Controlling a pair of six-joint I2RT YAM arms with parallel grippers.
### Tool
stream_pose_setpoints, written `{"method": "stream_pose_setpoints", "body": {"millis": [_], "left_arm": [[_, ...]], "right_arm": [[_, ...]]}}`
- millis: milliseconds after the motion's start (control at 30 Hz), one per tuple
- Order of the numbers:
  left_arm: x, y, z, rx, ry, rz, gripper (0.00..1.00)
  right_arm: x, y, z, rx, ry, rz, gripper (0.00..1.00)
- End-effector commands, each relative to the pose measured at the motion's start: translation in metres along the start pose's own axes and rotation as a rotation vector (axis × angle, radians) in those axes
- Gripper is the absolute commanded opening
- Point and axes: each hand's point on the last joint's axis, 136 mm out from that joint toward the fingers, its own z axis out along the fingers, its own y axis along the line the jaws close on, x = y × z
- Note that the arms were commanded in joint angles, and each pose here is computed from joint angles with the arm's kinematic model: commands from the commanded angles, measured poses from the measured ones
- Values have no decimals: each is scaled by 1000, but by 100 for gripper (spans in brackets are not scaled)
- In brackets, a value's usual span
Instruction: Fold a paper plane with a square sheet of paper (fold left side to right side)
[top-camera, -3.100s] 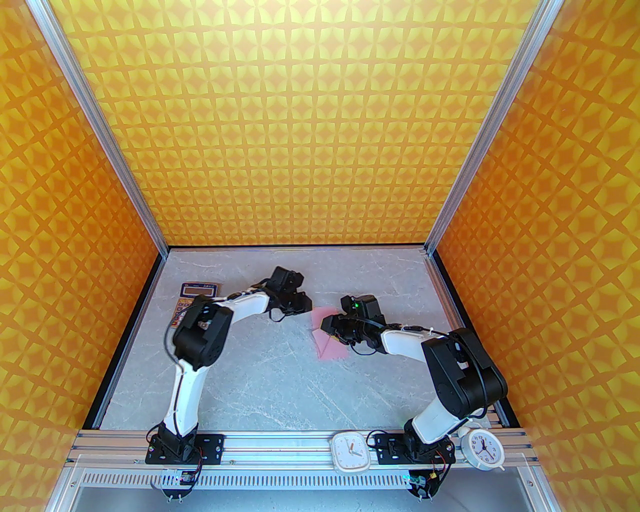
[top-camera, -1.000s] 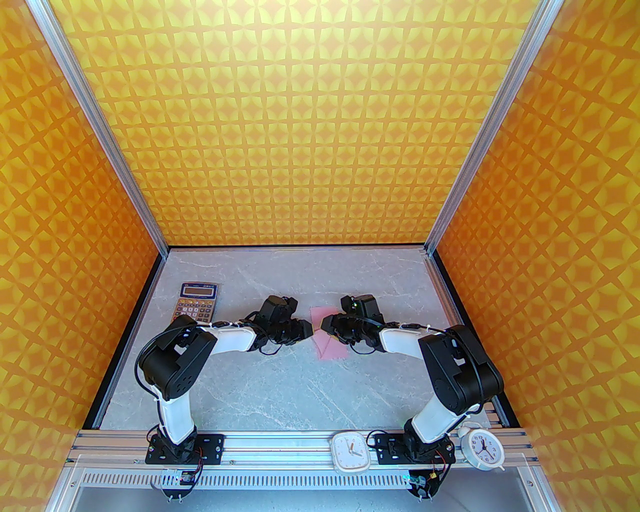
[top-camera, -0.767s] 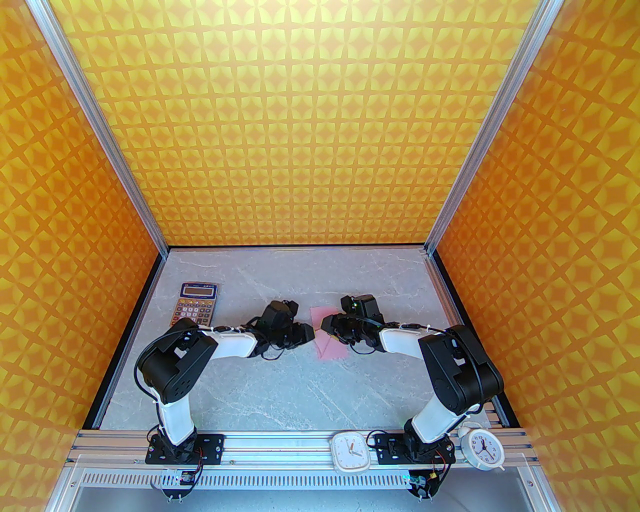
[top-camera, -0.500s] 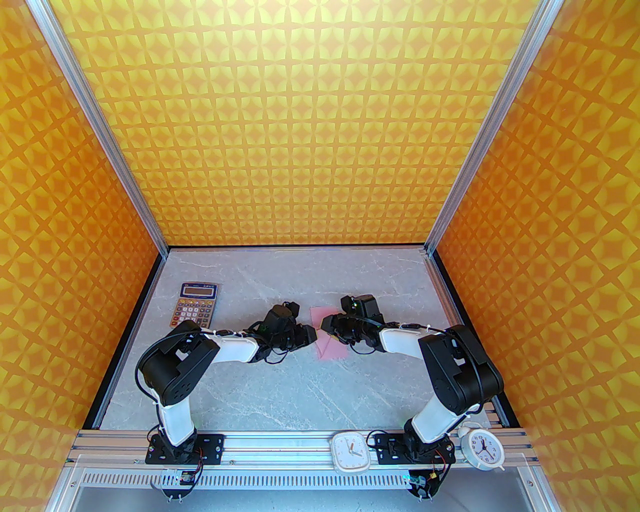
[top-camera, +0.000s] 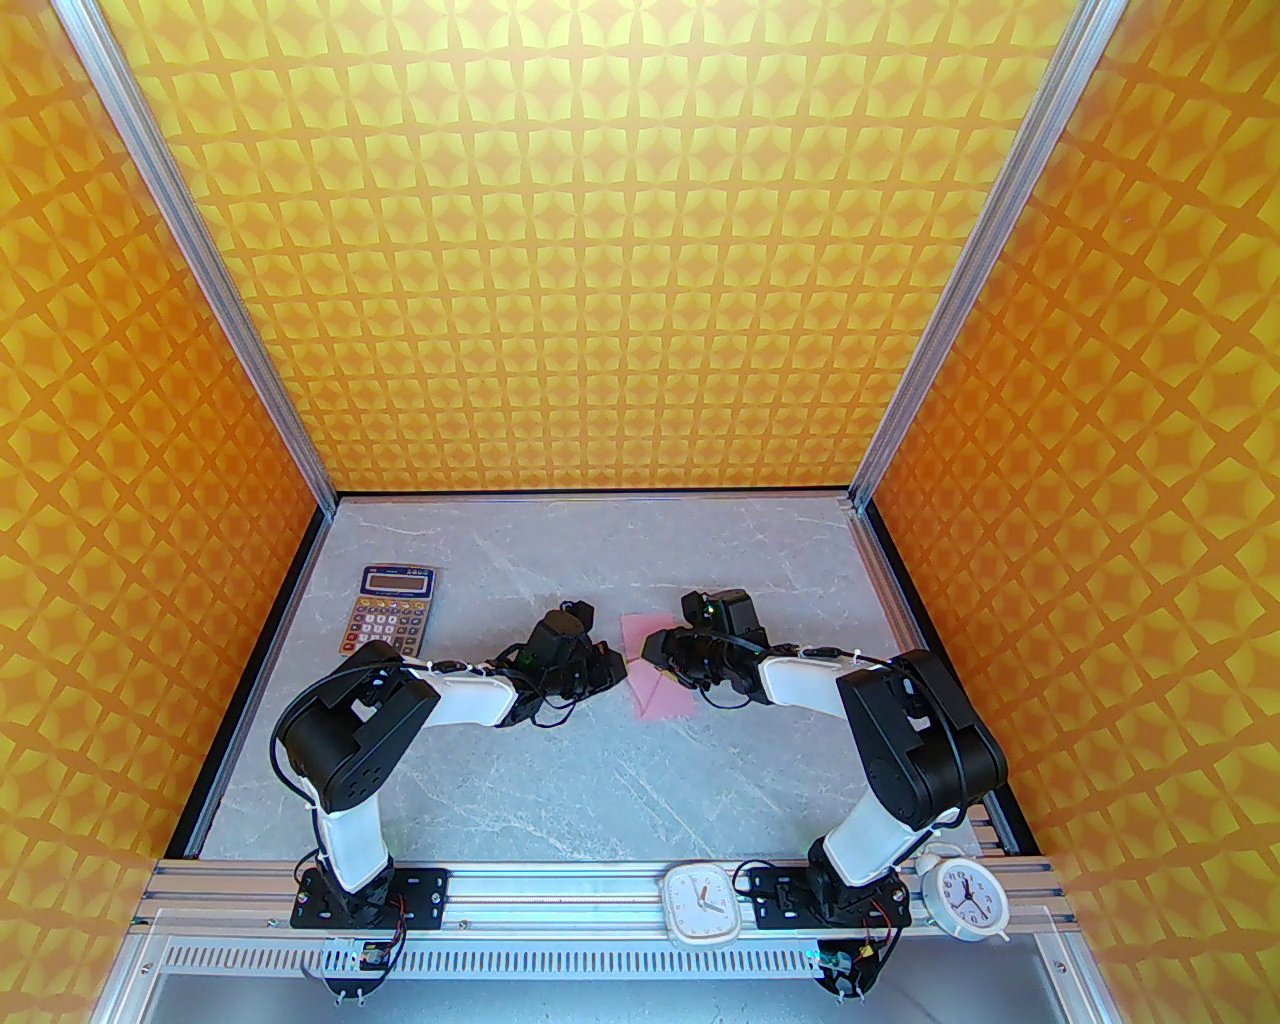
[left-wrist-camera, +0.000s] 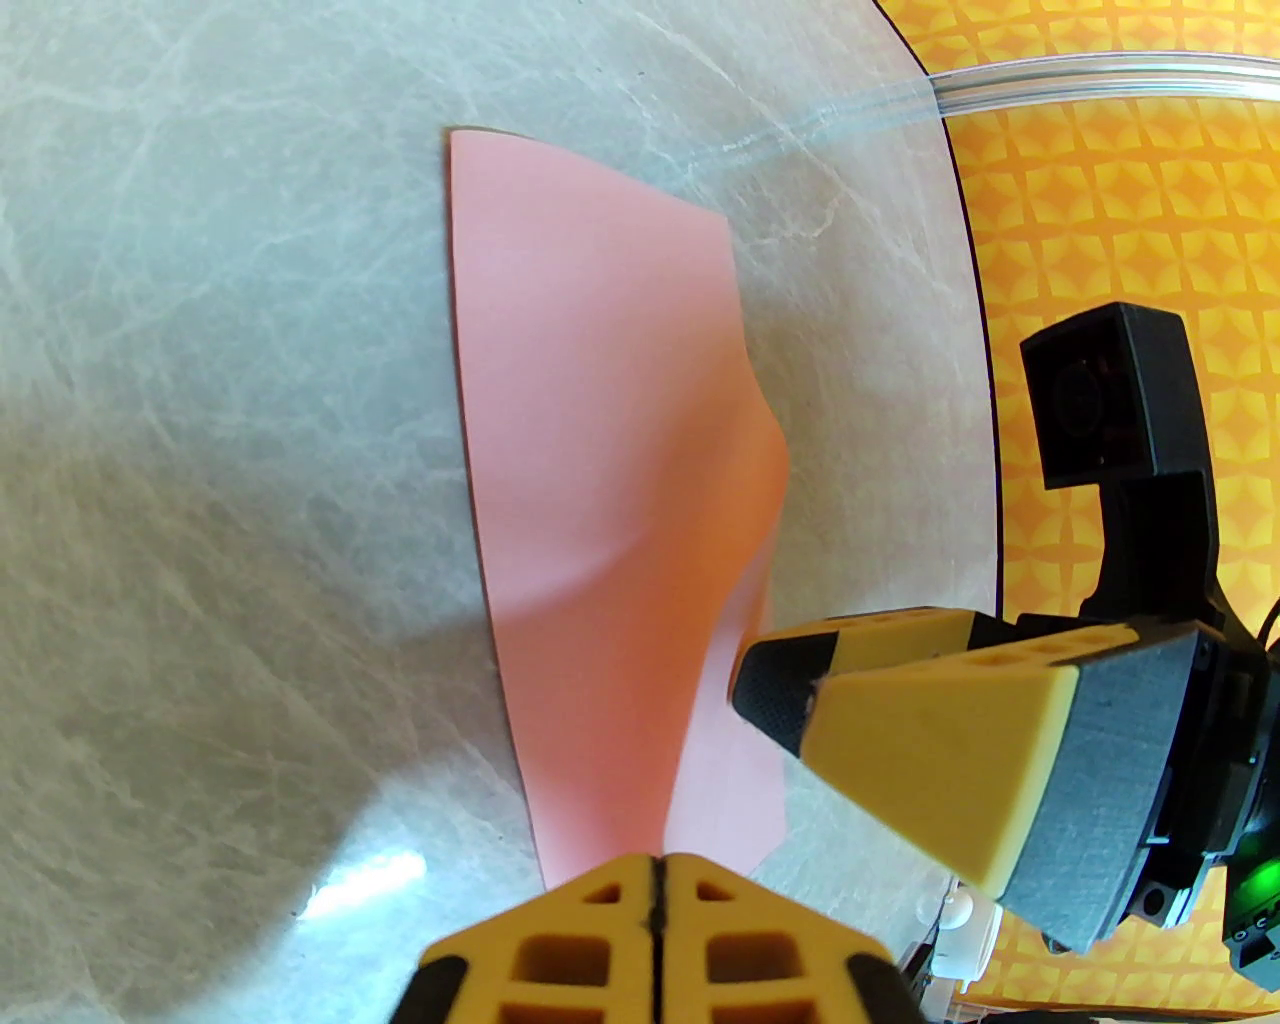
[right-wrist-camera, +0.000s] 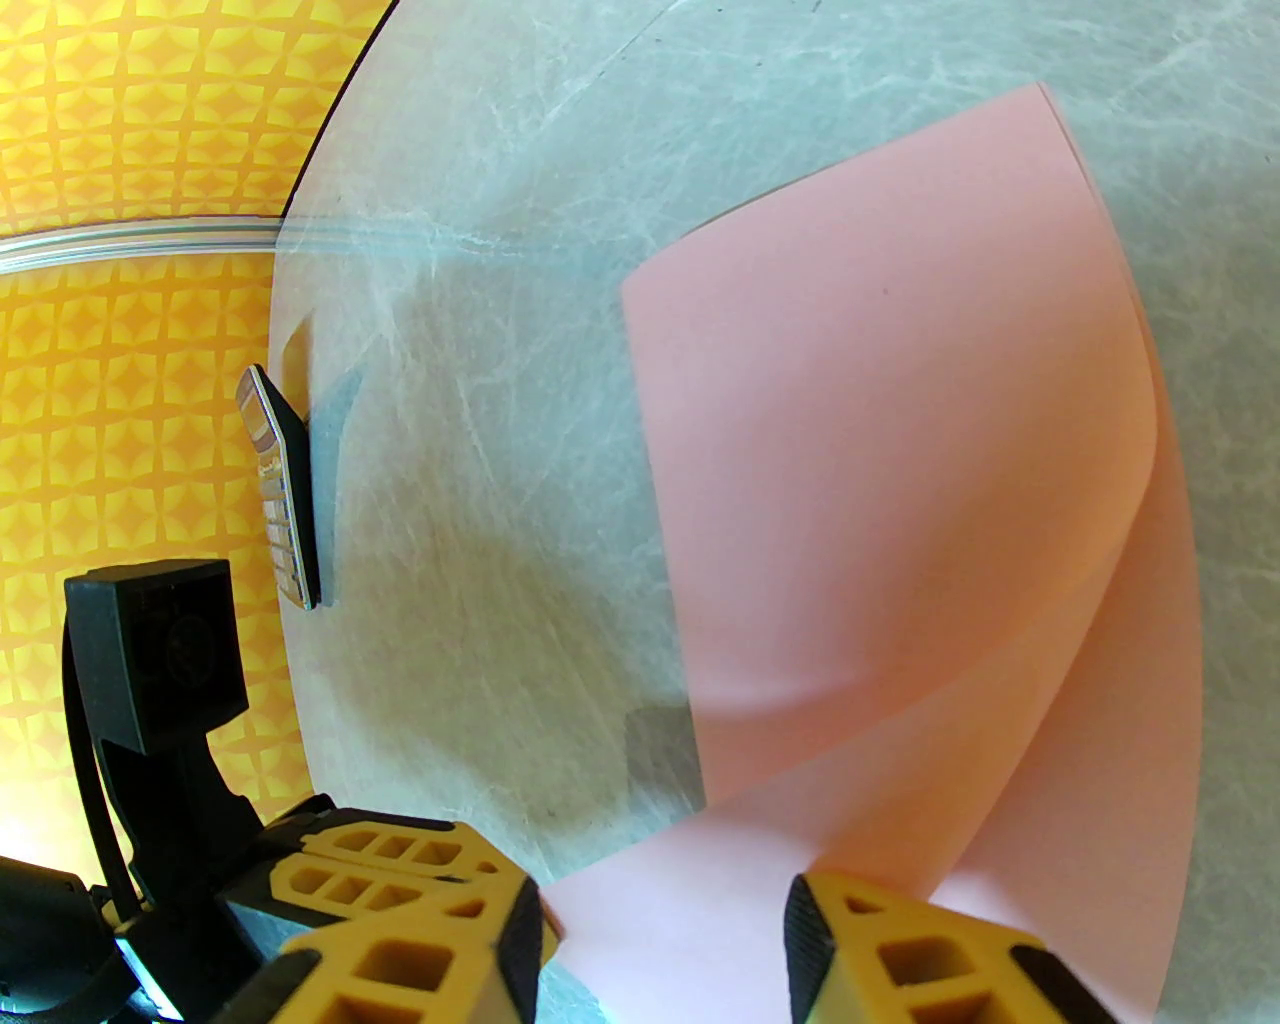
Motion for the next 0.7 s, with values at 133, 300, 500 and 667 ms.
{"method": "stream_pose_setpoints", "body": {"millis": [133, 300, 500, 667], "left_arm": [[-8, -8, 4, 8, -9, 48, 3], [-9, -7, 6, 11, 6, 62, 3], [-10, -5, 11, 18, 31, 70, 4], [-11, -1, 13, 7, 37, 81, 4]], "right_arm": [[4, 7, -10, -11, 6, -24, 44], [13, 15, -19, -63, 6, -36, 33], [29, 17, -20, -116, 28, -27, 8], [42, 16, -13, -127, 58, -18, 2]]}}
